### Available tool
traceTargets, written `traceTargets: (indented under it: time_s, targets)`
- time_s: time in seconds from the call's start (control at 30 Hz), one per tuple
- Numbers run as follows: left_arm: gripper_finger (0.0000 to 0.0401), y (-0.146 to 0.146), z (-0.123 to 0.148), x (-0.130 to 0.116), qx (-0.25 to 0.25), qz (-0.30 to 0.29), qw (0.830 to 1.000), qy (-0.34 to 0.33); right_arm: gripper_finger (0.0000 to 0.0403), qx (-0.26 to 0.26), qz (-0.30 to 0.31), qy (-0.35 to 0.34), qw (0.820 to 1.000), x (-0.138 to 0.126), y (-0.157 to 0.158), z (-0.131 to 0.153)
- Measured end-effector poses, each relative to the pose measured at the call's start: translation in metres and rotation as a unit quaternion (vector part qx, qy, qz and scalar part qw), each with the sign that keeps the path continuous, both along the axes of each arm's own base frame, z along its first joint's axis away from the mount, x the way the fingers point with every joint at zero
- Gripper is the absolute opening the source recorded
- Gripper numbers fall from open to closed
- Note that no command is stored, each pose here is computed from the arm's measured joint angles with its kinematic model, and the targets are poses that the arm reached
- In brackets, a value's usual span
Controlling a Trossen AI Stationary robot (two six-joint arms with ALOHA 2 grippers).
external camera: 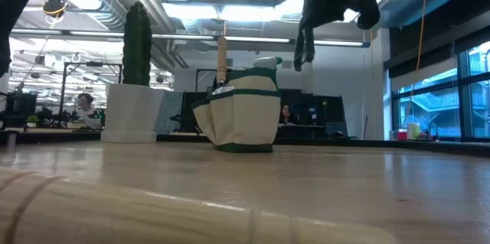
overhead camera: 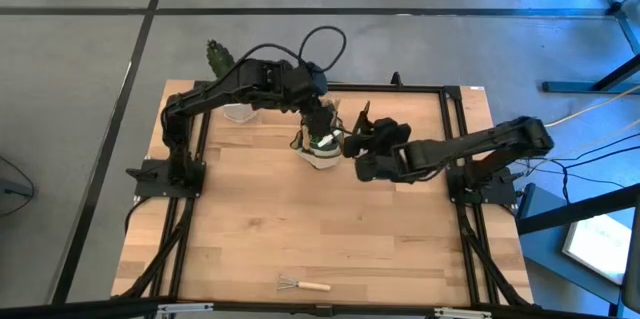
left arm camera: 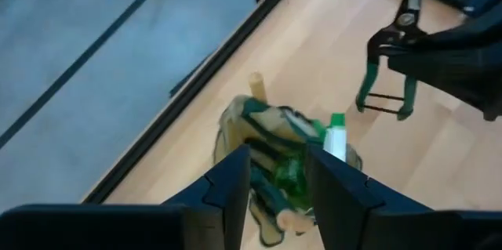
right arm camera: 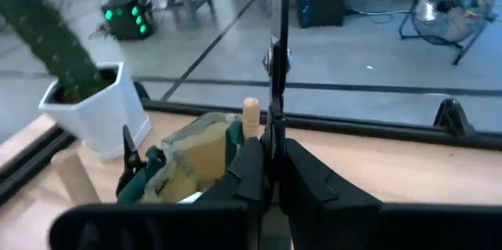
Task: Pick & Place Garden tools in Gardening bag
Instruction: Put the fruit pruner into the gardening bag
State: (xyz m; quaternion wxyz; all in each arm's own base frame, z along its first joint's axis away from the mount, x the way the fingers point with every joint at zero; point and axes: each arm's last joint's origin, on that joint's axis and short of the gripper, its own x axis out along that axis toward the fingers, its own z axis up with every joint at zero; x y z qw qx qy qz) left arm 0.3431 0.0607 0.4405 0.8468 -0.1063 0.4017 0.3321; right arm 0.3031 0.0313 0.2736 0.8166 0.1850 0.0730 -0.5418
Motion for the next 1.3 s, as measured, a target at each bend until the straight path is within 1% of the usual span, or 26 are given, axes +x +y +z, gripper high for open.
traceTargets:
  time_s: [0.07, 0.17, 0.23, 0.3, 0.37, 0.43, 0.5, 0.57, 0.63, 0.7, 0.8, 1.0, 1.1, 1.3]
  targets:
    - [0.0115, -0.006, 0.000, -0.002, 0.005, 0.011, 1.000, 0.005, 0.0026, -0.010, -0.019, -0.012, 1.000, 0.003, 0.000, -0.006]
    - [0.0110, -0.018, 0.001, -0.006, 0.007, 0.017, 1.000, 0.010, 0.0026, -0.038, -0.046, -0.023, 0.998, 0.005, -0.001, -0.008]
    - [0.0106, -0.025, 0.001, -0.007, 0.018, 0.024, 0.999, 0.012, 0.0026, -0.046, -0.060, -0.035, 0.997, 0.004, -0.003, -0.008]
    - [0.0103, -0.032, 0.001, -0.007, 0.030, 0.031, 0.999, 0.011, 0.0026, -0.041, -0.073, -0.058, 0.995, 0.004, -0.006, -0.010]
    - [0.0099, -0.037, 0.001, -0.009, 0.039, 0.039, 0.998, 0.013, 0.0026, -0.039, -0.081, -0.067, 0.994, 0.003, -0.009, -0.018]
    - [0.0097, -0.045, -0.001, -0.008, 0.041, 0.042, 0.998, 0.013, 0.0026, -0.039, -0.095, -0.073, 0.992, 0.002, -0.013, -0.031]
    - [0.0094, -0.053, -0.003, -0.008, 0.042, 0.037, 0.998, 0.016, 0.0026, -0.026, -0.102, -0.077, 0.991, -0.003, -0.017, -0.045]
    - [0.0093, -0.062, -0.006, -0.008, 0.046, 0.033, 0.998, 0.023, 0.0026, -0.014, -0.109, -0.105, 0.988, -0.002, -0.018, -0.057]
    - [0.0092, -0.072, -0.008, -0.009, 0.054, 0.031, 0.998, 0.023, 0.0026, -0.011, -0.109, -0.113, 0.988, -0.002, -0.018, -0.063]
    - [0.0092, -0.082, -0.011, -0.008, 0.063, 0.023, 0.997, 0.027, 0.0026, -0.006, -0.104, -0.136, 0.985, 0.005, -0.017, -0.061]
    - [0.0092, -0.092, -0.011, -0.008, 0.076, 0.016, 0.997, 0.022, 0.0026, -0.014, -0.090, -0.135, 0.987, 0.012, -0.017, -0.057]
    - [0.0092, -0.100, -0.011, -0.009, 0.079, 0.025, 0.997, 0.008, 0.0026, -0.027, -0.082, -0.129, 0.988, 0.020, -0.027, -0.048]
    - [0.0092, -0.104, -0.010, -0.010, 0.079, 0.020, 0.997, 0.007, 0.0026, -0.019, -0.076, -0.127, 0.989, 0.022, -0.031, -0.048]
    - [0.0092, -0.104, -0.010, -0.010, 0.087, 0.026, 0.996, 0.002, 0.0026, -0.001, -0.066, -0.118, 0.991, 0.034, -0.032, -0.062]
